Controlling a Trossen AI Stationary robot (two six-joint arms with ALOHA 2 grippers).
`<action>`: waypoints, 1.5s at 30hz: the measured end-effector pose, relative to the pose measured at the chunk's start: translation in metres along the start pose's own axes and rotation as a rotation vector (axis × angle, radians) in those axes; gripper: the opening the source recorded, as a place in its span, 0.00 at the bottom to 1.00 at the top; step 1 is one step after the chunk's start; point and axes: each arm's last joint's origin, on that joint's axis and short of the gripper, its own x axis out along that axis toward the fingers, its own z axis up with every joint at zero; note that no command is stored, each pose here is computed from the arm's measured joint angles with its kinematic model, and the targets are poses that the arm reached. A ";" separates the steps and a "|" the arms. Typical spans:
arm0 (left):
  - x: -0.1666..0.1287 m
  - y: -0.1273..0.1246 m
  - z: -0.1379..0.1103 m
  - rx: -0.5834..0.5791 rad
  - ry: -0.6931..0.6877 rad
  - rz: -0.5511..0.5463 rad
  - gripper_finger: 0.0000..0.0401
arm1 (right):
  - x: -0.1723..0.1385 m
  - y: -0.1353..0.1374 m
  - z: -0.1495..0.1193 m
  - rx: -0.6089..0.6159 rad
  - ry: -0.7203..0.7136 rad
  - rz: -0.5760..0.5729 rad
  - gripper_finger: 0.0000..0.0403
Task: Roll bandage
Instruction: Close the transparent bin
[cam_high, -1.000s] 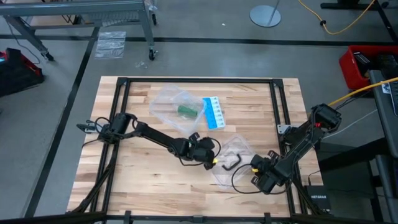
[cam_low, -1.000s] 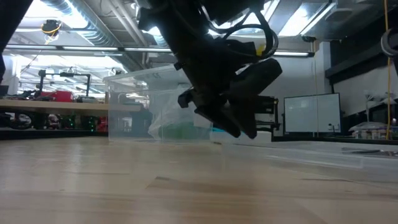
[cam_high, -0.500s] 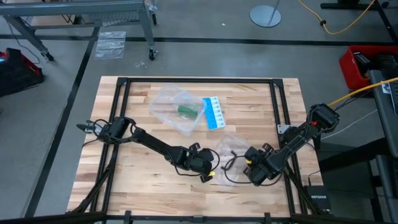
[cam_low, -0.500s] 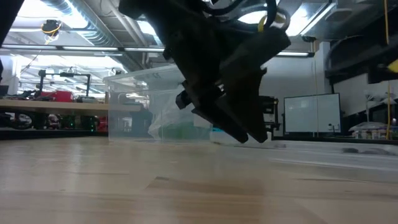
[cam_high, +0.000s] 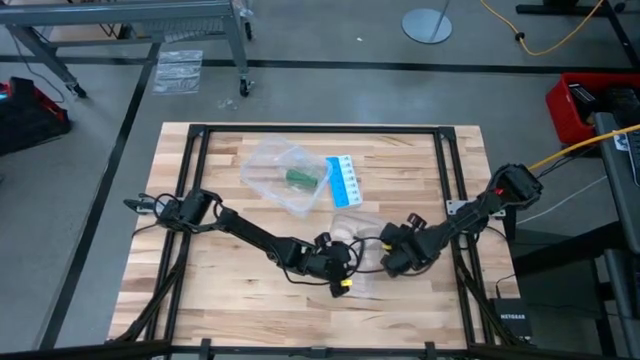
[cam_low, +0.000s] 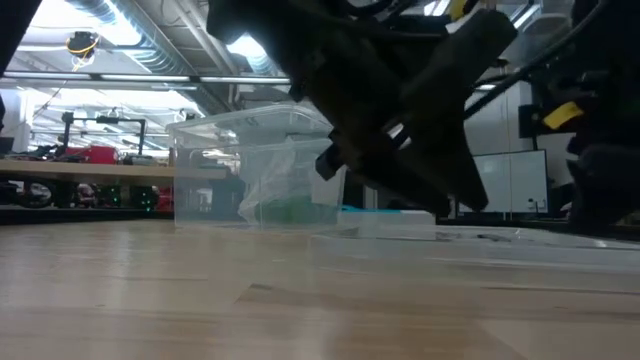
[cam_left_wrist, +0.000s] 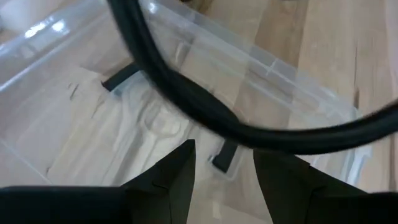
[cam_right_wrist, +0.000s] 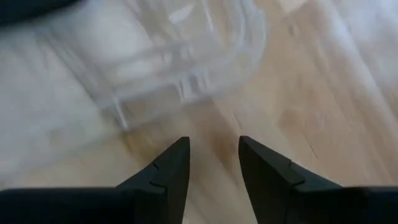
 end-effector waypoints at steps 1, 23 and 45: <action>0.000 0.000 0.001 -0.002 -0.007 0.001 0.39 | 0.001 -0.002 0.000 -0.013 0.026 -0.002 0.35; 0.000 0.004 0.004 -0.137 0.003 0.006 0.39 | 0.000 0.000 -0.002 -0.104 0.133 0.060 0.35; -0.008 0.015 0.012 -0.216 0.052 0.042 0.39 | -0.002 0.012 0.000 -0.061 0.204 0.236 0.35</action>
